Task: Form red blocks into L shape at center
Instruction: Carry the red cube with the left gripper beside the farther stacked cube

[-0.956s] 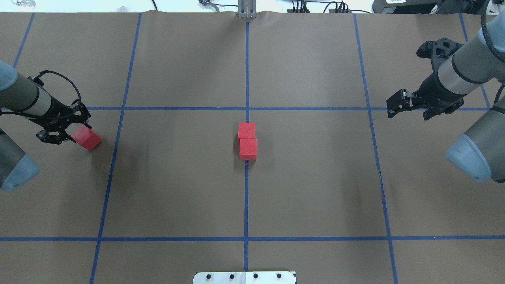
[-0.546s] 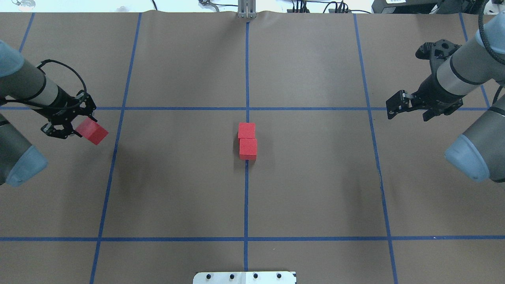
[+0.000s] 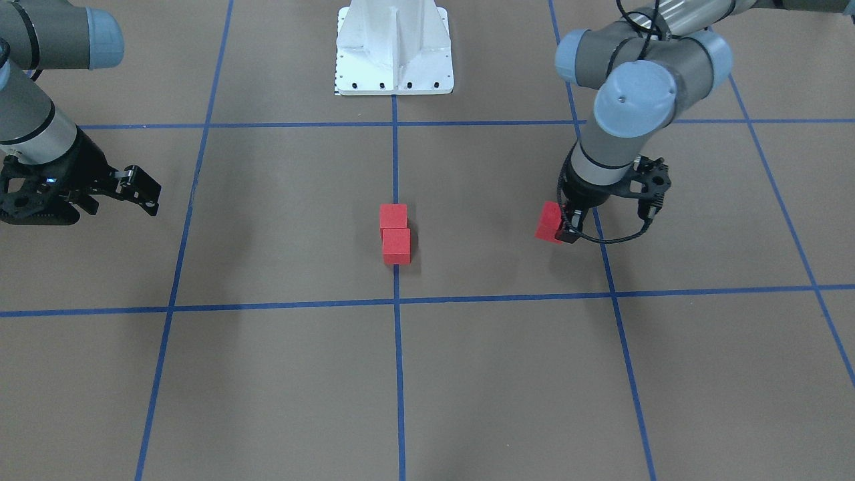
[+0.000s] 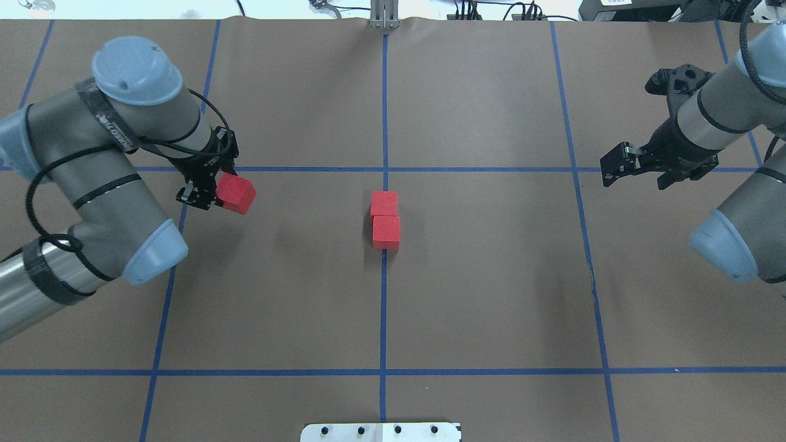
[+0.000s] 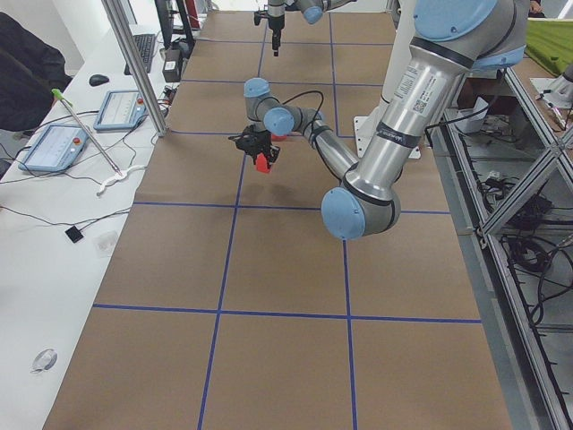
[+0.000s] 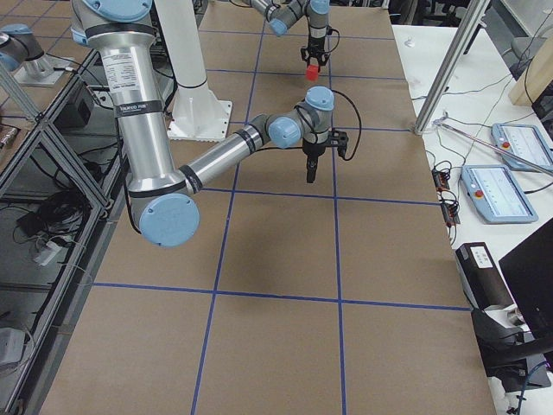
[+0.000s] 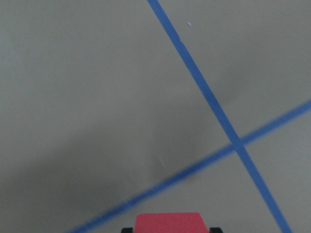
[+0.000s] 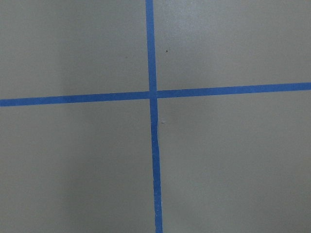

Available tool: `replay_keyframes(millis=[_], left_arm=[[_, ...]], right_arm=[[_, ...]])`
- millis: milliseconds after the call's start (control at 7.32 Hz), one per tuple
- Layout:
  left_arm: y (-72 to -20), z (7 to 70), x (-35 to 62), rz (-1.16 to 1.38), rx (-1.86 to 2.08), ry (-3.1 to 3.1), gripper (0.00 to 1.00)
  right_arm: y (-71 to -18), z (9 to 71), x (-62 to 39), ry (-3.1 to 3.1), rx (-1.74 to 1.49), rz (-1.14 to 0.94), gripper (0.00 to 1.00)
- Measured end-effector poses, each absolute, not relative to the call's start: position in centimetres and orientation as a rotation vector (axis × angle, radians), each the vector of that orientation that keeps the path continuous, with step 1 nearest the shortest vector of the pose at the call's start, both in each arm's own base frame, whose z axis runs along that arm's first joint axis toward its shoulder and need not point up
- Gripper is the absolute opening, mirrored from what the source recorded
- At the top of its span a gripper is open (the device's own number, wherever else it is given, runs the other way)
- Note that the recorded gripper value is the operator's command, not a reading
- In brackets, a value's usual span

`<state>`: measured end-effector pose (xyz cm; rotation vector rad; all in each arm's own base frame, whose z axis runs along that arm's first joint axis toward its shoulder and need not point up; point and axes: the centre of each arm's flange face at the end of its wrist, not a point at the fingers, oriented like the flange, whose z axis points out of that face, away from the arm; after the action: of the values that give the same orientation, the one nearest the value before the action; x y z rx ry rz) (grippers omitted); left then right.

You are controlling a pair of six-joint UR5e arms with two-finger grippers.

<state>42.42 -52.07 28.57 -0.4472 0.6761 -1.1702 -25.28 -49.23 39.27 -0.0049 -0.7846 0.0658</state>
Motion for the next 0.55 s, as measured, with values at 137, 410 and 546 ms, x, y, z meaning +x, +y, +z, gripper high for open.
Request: replay_keyframes(millis=[137, 410, 546], left_arm=[[-53.4, 25.4, 45.8, -1.182, -0.467, 0.678, 0.00], [-54.7, 22.1, 50.9, -1.218, -0.511, 0.706, 0.00], [-55.2, 22.0, 52.5, -1.252, -0.536, 0.720, 0.00]], right_arm=[[-49.4, 39.6, -25.4, -0.784, -0.006, 0.066, 1.00], [-49.5, 40.2, -25.5, -0.783, -0.006, 0.066, 1.00], [-49.6, 40.3, -25.5, -0.783, -0.006, 0.066, 1.00]])
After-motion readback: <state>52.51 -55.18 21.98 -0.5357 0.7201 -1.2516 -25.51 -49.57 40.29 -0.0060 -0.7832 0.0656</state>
